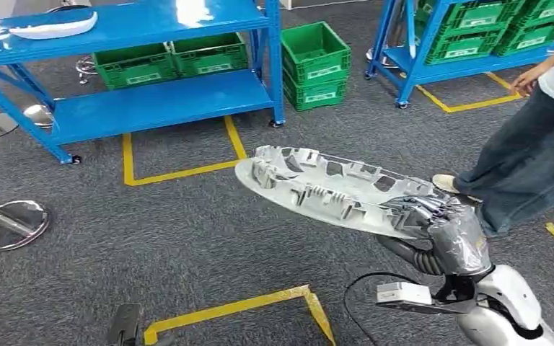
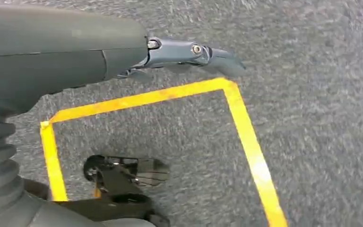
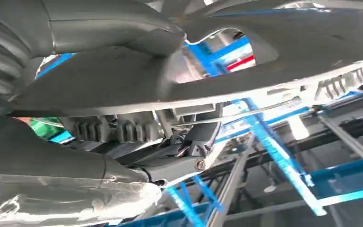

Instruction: Take the parts from the cabinet and place them on the table.

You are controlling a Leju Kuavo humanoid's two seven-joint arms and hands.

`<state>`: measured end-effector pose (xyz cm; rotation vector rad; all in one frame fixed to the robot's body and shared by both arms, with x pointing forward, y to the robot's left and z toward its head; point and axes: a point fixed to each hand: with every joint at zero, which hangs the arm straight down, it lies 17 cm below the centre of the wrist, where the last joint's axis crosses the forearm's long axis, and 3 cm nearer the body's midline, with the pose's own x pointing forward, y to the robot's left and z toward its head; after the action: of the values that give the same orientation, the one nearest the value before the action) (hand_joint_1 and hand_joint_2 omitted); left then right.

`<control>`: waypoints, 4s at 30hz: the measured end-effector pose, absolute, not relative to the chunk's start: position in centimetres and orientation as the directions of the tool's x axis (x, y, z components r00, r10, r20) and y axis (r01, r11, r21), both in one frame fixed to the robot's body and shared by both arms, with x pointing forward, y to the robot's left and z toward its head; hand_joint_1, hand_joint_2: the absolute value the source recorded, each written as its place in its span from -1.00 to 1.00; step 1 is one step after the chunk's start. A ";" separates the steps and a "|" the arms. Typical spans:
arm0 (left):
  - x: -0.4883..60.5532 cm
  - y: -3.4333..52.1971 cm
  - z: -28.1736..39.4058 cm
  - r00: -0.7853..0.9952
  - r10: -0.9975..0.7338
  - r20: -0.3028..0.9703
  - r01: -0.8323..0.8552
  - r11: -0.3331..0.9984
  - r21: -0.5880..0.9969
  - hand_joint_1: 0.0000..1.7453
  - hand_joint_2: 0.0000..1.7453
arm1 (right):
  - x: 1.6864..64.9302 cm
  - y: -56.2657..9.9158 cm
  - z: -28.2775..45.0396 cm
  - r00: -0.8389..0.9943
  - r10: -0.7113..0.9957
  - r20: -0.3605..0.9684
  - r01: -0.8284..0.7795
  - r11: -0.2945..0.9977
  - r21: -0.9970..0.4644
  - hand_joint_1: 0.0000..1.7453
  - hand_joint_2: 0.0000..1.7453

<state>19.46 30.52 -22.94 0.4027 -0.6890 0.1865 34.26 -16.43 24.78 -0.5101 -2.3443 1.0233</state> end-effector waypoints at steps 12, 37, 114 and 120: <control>20.2 30.5 -22.7 0.750 0.039 0.660 -0.303 0.907 0.291 -1.00 1.00 | 34.2 -16.8 24.6 -0.782 0.535 0.319 0.133 0.643 -0.754 1.00 1.00; 20.6 31.0 -22.6 0.741 0.044 0.670 -0.310 0.908 0.283 -1.00 1.00 | 34.3 -16.7 24.7 -0.784 0.536 0.314 0.139 0.643 -0.753 1.00 1.00; 20.9 31.3 -22.2 0.731 0.021 0.682 -0.311 0.900 0.305 -1.00 1.00 | 33.8 -18.0 24.2 -0.760 0.573 0.306 0.182 0.640 -0.746 1.00 1.00; 20.7 31.2 -22.3 0.734 0.023 0.679 -0.310 0.901 0.305 -1.00 1.00 | 33.7 -18.5 24.2 -0.750 0.586 0.306 0.193 0.636 -0.747 1.00 1.00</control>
<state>20.67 31.24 -22.31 0.4194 -0.7281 0.1888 33.70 -18.46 24.20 -0.6076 -2.3225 0.9742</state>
